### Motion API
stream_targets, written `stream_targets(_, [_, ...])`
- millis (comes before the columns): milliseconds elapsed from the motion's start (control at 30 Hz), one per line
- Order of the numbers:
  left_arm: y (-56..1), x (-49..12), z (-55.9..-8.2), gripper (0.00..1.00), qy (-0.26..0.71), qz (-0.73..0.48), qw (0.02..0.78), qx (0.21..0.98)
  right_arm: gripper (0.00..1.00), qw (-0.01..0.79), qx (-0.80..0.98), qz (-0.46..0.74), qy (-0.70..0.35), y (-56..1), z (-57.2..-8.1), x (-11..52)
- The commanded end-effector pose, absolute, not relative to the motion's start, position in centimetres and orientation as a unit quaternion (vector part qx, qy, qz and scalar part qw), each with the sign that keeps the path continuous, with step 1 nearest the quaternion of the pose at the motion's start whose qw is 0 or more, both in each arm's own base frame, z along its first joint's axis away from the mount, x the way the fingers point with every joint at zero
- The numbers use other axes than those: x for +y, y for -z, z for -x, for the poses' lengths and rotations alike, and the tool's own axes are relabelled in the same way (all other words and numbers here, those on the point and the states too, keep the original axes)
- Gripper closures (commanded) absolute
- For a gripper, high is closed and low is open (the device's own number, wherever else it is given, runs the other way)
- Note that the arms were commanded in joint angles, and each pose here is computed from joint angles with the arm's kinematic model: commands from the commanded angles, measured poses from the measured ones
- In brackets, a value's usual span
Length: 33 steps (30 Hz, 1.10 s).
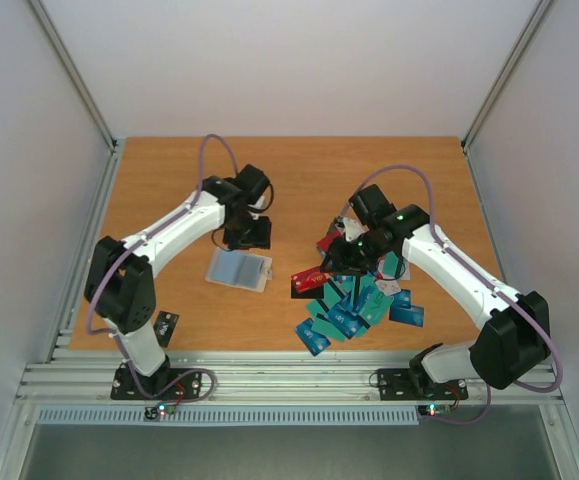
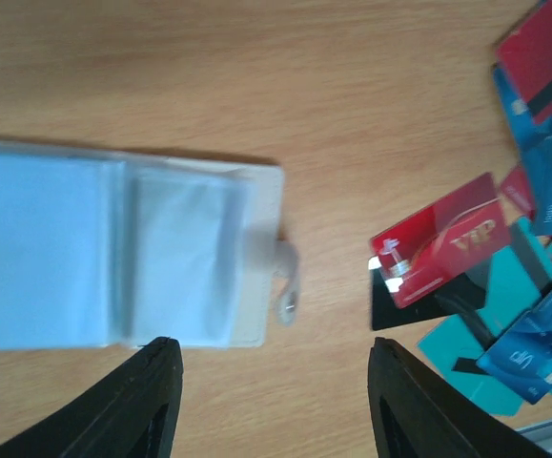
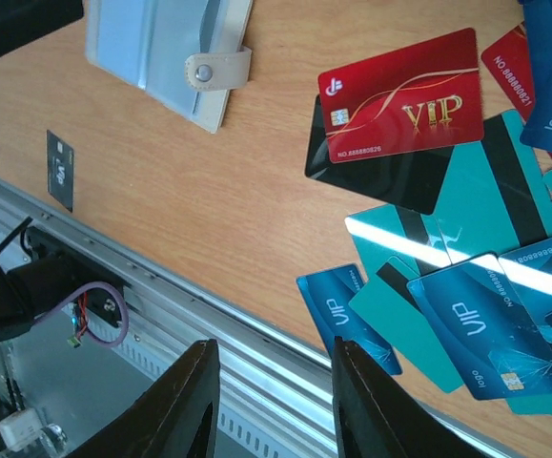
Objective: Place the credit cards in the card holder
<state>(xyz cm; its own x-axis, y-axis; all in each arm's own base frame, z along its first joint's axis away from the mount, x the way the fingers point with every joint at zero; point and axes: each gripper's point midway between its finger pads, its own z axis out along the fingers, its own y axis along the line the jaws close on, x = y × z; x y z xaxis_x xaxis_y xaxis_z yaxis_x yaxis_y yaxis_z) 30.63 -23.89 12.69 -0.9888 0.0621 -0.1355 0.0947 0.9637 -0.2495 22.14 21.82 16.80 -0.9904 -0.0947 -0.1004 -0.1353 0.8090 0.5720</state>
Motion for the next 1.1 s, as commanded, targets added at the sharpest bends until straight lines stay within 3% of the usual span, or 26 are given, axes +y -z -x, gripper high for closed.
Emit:
stream_targets(0, [-10.7, -21.4, -29.6, 0.44, 0.138, -0.042, 0.041, 0.989, 0.66, 0.061, 0.950, 0.050, -0.302, -17.5, -23.0, 21.3])
stream_targets(367, [-13.2, -26.5, -28.0, 0.45, 0.271, -0.172, 0.060, 0.945, 0.63, 0.018, 0.943, -0.054, -0.327, -13.9, -23.6, 18.8])
stream_targets(667, [-10.3, -31.4, -27.7, 0.52, 0.273, -0.227, 0.021, 0.935, 0.56, -0.015, 0.916, -0.116, -0.383, -11.0, -23.3, 18.9])
stream_targets(1067, [-5.3, -33.9, -28.2, 0.51, 0.294, -0.218, -0.052, 0.929, 0.55, -0.042, 0.896, -0.184, -0.402, -6.4, -23.9, 19.6])
